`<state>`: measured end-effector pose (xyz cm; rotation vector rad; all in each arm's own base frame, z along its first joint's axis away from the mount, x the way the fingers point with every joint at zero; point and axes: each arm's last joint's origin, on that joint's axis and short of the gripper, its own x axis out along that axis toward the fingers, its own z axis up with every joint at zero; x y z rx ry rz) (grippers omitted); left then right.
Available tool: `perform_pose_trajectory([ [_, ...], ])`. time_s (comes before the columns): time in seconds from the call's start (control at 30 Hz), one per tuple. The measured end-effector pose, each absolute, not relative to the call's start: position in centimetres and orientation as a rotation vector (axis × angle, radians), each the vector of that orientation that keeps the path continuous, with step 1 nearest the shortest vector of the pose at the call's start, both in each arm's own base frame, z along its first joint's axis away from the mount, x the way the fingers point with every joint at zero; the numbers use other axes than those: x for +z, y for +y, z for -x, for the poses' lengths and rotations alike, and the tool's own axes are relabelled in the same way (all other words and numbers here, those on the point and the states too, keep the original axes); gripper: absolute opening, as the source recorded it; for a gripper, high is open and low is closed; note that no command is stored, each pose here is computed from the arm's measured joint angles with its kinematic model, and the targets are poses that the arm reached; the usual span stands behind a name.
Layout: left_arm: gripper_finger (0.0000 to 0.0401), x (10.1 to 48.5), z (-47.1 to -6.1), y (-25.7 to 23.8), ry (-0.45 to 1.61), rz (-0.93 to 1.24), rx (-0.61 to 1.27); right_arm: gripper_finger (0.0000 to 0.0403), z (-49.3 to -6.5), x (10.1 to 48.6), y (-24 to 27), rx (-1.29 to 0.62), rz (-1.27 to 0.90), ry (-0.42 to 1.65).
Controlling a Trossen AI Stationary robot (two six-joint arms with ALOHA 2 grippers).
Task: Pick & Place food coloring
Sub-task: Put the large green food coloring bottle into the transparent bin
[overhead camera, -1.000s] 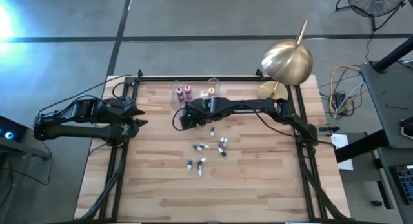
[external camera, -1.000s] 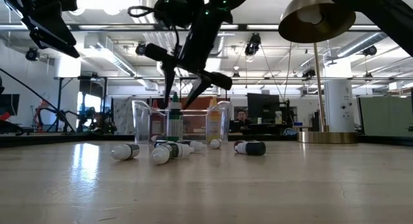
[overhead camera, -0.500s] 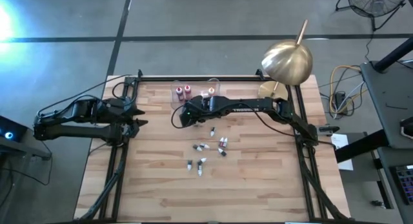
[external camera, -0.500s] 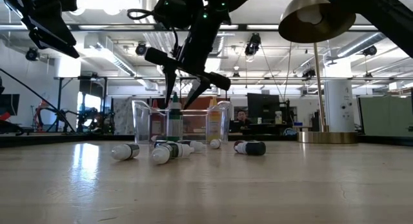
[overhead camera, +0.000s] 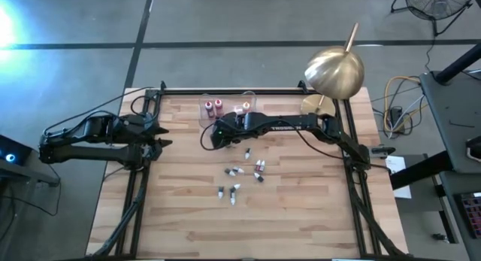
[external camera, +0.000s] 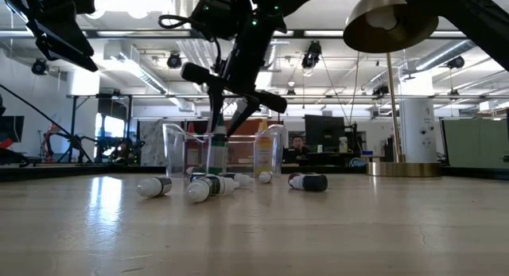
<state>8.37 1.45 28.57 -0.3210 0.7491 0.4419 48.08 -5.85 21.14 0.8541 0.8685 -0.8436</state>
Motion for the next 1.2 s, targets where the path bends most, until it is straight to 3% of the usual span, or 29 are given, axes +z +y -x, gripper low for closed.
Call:
perform_pose_trajectory([
  [0.33,0.0218,28.6,-8.4,1.4,0.749,0.322,0.442,0.0097,-47.9,22.2,-5.6,-0.835,-0.756,0.891],
  [0.53,0.0218,28.6,-8.4,1.4,0.749,0.322,0.442,0.0088,-47.7,26.7,-4.6,-0.779,-0.657,0.9],
  [0.73,0.0218,28.6,-8.4,1.4,0.751,0.31,0.437,0.0067,-47.3,31.0,-4.5,-0.873,-0.51,0.741],
  [0.93,0.0218,28.6,-8.4,1.4,0.753,0.3,0.433,0.0026,-47.7,29.5,-7.8,-0.926,-0.532,0.747],
  [1.2,0.0218,28.5,-8.3,1.4,0.756,0.315,0.441,0.0026,-47.8,29.5,-7.0,-0.723,-0.621,0.856],
])
